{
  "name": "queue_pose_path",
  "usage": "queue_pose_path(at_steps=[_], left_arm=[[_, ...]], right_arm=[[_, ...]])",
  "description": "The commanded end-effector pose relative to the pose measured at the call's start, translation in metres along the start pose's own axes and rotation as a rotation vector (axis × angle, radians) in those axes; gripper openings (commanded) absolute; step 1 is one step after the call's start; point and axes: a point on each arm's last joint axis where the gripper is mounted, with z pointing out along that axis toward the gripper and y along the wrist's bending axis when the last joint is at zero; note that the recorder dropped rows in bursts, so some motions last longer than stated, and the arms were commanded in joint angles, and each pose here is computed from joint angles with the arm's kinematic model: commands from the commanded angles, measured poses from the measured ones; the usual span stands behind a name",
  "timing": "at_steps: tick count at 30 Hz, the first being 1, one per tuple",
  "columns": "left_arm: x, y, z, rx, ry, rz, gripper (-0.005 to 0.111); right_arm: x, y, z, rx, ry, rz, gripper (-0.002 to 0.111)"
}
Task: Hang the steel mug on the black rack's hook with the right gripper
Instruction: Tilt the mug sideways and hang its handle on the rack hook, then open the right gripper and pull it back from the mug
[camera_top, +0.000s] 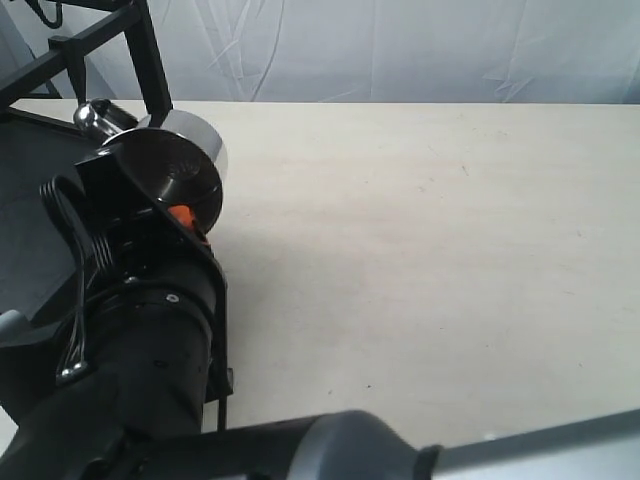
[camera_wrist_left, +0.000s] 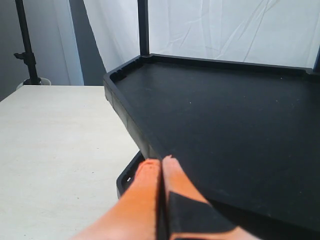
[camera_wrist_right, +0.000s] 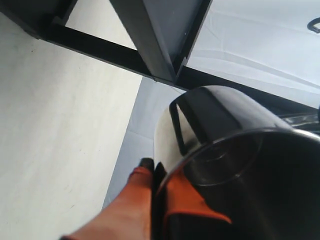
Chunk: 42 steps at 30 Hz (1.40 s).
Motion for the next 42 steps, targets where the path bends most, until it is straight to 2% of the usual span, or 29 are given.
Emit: queue_pose_path(at_steps=[1,8,20,21,26,37,42], left_arm=[[0.0,0.0,0.0,0.001,-0.005,-0.002,0.002],[0.0,0.0,0.0,0.001,-0.005,-0.002,0.002],[0.0,0.0,0.0,0.001,-0.005,-0.002,0.002],[0.0,0.0,0.0,0.001,-0.005,-0.002,0.002],[0.0,0.0,0.0,0.001,-0.005,-0.002,0.002],[0.0,0.0,0.0,0.001,-0.005,-0.002,0.002],[0.0,0.0,0.0,0.001,-0.005,-0.002,0.002]], right_arm=[[-0.005,0.006,-0.002,-0.037,-0.026,0.003,-0.001],[-0.007,0.011,-0.002,-0.086,-0.046,0.046,-0.001],[-0.01,0.011,-0.002,-0.098,-0.072,0.116,-0.001],[-0.01,0.011,-0.002,-0.098,-0.072,0.116,0.001],[-0.01,0.011,-0.002,-0.093,-0.072,0.13,0.032],[-0.001,0.003,-0.002,-0.008,0.013,0.194,0.032],[0.0,0.003,-0.003,-0.026,0.014,0.225,0.044]])
